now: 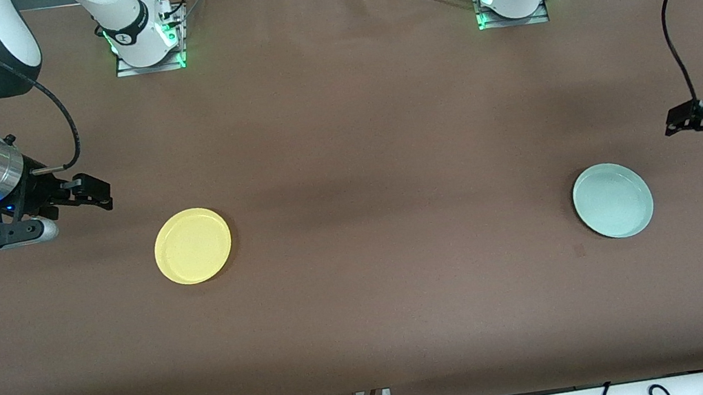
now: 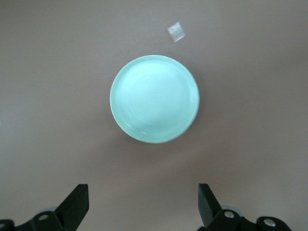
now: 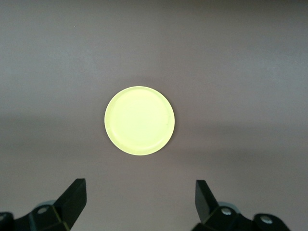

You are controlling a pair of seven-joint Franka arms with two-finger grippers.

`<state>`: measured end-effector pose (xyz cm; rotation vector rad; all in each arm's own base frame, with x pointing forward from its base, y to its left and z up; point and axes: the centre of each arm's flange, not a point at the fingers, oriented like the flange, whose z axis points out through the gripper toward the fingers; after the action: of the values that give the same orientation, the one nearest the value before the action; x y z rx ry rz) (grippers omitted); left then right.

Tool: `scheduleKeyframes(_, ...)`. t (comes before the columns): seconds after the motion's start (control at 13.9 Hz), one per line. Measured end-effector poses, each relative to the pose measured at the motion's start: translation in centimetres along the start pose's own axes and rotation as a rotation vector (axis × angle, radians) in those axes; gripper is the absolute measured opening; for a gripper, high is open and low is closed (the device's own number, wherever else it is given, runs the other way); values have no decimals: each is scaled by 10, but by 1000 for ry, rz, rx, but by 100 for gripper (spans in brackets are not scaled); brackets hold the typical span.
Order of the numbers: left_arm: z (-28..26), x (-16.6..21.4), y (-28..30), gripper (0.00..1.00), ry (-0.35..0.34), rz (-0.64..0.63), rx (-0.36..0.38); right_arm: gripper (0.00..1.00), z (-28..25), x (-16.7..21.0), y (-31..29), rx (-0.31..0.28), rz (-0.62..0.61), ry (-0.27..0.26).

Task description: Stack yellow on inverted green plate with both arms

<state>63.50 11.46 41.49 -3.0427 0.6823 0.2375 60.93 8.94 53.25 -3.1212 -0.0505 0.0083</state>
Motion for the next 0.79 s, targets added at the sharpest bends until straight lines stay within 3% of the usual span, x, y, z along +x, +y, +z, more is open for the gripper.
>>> scheduleKeyframes(0.29, 77, 33, -28, 100, 38, 4, 31, 100, 14, 2, -1, 3, 3, -26)
scheduleKeyframes(0.79, 203, 61, -56, 100, 43, 4, 38, 100, 42, 12, 3, -4, 14, -58)
